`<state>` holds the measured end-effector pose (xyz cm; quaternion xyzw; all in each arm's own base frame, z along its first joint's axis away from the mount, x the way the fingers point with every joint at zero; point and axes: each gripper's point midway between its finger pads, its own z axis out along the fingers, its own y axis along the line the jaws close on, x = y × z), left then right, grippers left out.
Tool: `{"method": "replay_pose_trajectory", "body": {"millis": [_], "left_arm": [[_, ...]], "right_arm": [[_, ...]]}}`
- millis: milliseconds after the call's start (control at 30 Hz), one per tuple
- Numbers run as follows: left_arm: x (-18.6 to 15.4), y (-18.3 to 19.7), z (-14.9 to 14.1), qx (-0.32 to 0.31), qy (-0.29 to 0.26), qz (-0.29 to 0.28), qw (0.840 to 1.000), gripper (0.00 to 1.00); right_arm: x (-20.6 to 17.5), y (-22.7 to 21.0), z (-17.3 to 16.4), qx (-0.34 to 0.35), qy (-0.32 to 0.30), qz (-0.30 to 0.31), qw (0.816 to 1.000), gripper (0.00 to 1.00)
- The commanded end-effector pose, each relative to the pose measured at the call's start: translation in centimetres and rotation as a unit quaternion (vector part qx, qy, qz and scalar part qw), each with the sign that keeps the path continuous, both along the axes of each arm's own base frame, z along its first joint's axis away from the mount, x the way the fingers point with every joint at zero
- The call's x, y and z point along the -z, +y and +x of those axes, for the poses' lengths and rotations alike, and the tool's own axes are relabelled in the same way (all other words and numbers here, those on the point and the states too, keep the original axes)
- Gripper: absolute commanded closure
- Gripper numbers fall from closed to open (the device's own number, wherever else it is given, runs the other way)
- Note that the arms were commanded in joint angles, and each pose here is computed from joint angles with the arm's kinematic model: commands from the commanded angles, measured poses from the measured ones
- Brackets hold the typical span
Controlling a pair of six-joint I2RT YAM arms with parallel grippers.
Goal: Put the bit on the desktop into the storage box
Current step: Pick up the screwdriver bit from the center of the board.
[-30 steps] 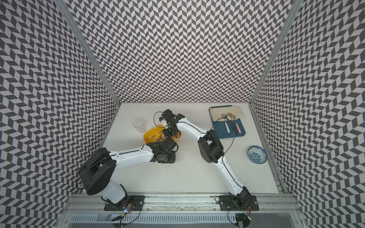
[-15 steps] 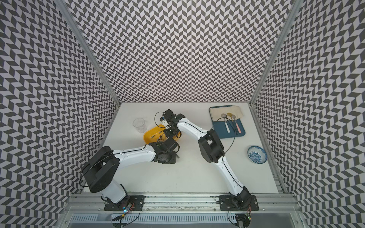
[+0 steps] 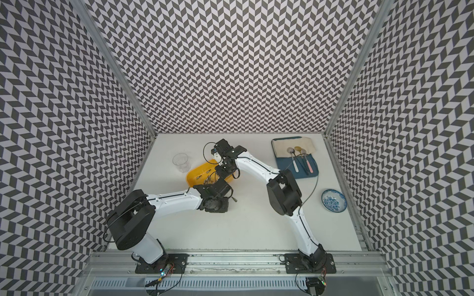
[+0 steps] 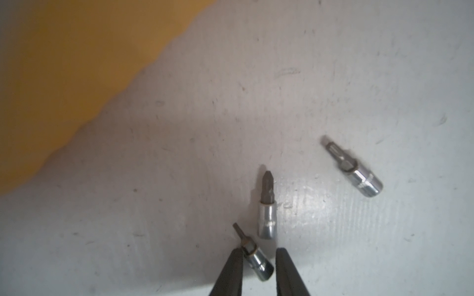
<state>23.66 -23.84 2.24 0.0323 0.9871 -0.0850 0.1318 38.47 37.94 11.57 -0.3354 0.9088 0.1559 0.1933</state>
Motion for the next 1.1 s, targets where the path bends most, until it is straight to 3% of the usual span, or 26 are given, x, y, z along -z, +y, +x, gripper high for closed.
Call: {"method": "replay_pose_trajectory", "body": {"millis": [0, 333, 700, 900, 1067], "left_arm": [[-0.2, 0.2, 0.0, 0.005, 0.0, 0.01, 1.0, 0.73], [0.8, 1.2, -0.5, 0.009, 0.015, 0.037, 0.999, 0.74], [0.6, 1.0, -0.4, 0.014, 0.011, 0.03, 0.999, 0.8], [0.6, 0.9, -0.5, 0.017, 0.012, 0.03, 0.999, 0.9], [0.8, 1.2, -0.7, 0.018, 0.015, 0.031, 0.999, 1.0]], "right_arm": [[-4.6, -1.3, 0.6, 0.029, -0.046, 0.033, 0.998, 0.66], [-3.5, -6.2, -2.8, 0.069, -0.036, 0.024, 0.997, 0.66], [-2.0, -9.0, -5.0, 0.091, -0.025, 0.019, 0.995, 0.64], [0.1, -9.8, -5.9, 0.093, -0.007, 0.013, 0.996, 0.63], [2.1, -9.8, -6.8, 0.087, 0.012, 0.018, 0.996, 0.54]]}}
